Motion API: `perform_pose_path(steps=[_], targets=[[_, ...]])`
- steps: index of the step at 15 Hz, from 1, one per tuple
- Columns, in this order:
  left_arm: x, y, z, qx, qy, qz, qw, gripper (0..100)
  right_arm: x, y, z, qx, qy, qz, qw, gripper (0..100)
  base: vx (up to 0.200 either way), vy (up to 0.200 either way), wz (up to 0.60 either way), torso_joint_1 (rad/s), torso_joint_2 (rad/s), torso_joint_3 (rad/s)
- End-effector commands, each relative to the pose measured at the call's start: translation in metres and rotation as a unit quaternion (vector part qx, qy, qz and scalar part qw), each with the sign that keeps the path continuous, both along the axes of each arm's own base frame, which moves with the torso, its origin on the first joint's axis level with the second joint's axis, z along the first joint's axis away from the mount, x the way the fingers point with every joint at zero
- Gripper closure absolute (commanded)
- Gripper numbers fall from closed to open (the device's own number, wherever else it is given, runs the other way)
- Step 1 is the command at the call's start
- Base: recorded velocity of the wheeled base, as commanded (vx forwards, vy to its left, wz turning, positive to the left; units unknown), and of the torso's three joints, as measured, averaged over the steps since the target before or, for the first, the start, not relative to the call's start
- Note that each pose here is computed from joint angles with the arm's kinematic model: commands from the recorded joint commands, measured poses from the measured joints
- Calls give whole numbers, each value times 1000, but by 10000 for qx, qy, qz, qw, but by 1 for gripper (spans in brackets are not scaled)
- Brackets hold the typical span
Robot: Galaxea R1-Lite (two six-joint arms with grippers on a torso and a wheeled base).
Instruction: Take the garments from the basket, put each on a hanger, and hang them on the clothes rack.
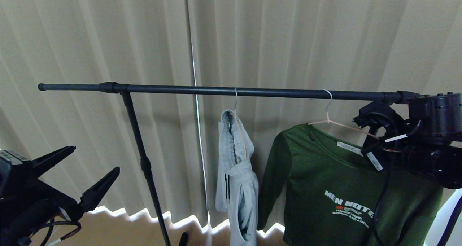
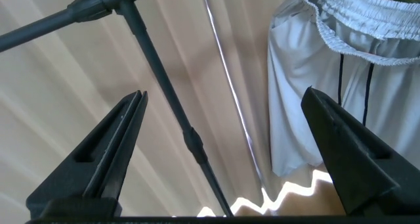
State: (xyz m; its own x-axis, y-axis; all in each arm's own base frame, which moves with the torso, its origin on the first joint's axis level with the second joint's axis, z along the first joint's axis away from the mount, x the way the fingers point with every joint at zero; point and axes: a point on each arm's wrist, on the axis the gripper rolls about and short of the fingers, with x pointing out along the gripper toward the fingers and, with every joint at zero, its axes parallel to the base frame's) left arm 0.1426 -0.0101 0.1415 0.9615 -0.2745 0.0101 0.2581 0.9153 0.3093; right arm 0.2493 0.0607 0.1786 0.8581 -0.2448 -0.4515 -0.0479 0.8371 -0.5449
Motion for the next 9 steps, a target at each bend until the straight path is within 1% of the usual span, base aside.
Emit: perform_pose_path(steps=[1, 3, 4, 7, 9], targets=[[0, 0, 0, -3, -1, 2, 10000, 0, -2, 0, 0, -13, 26, 12, 10000, 100, 0, 0, 0, 0, 0, 0], [0, 0, 0, -2, 7, 2, 10000, 0, -7, -2, 0, -5, 13, 19, 10000, 100, 0, 0, 0, 0, 0, 0], [0, 0, 0, -2, 7, 2, 10000, 0, -10, -2, -1, 2, 15, 32, 10000, 0, 0, 0, 0, 0, 0, 0], [0, 0, 0, -2, 7, 2, 10000, 0, -18, -4, -1, 42, 3, 72, 10000, 0, 0, 0, 0, 0, 0, 0], [0, 0, 0, -2, 7, 10, 10000, 0, -26, -5, 0, 111, -81, 168, 9998, 0, 0, 0, 0, 0, 0, 0]])
